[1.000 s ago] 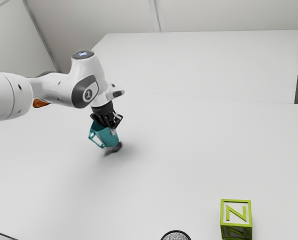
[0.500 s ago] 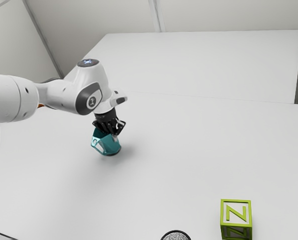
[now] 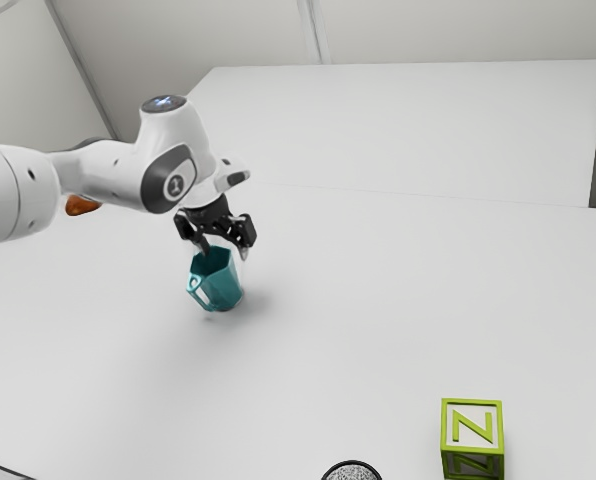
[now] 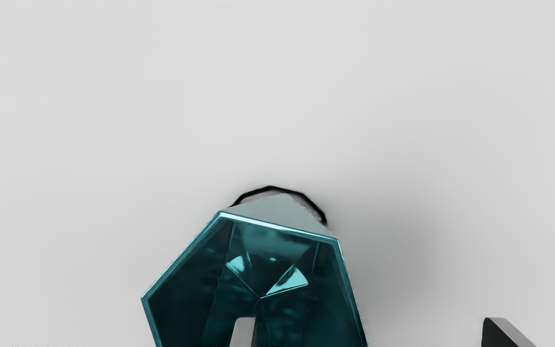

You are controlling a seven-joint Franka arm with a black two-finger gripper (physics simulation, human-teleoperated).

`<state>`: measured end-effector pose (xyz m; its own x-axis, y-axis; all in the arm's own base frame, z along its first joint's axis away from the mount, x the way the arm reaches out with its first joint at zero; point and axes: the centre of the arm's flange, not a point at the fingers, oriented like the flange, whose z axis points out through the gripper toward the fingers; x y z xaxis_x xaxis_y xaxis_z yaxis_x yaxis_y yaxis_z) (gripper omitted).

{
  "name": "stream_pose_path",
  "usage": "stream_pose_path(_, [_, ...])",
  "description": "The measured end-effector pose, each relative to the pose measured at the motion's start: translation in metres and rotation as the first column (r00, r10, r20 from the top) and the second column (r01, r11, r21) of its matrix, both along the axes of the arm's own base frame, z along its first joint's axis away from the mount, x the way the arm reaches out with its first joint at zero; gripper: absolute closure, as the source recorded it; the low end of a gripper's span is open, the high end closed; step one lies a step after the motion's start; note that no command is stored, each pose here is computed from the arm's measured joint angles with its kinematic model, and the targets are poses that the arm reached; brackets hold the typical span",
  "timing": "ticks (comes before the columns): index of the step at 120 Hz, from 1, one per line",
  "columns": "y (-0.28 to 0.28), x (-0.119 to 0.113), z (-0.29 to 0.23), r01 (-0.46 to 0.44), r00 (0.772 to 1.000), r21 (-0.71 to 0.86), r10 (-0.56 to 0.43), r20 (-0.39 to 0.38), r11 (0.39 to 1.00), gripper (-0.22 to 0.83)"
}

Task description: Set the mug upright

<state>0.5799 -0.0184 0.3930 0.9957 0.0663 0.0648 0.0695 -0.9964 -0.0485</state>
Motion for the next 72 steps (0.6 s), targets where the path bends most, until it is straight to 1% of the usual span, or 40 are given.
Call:
stream_pose_path(24, [-0.007,0.008,0.055,0.021,0.998,-0.001,-0.021,0.053,1.0,0.04])
stream_pose_path(32, [-0.009,0.014,0.081,0.027,0.996,-0.01,-0.026,0.086,1.0,0.03])
stream_pose_path(53, [-0.016,0.019,0.147,0.065,0.984,0.011,-0.066,0.165,0.998,0.01])
stream_pose_path(72, [-0.024,0.02,0.196,0.095,0.977,0.05,-0.103,0.188,0.994,0.01])
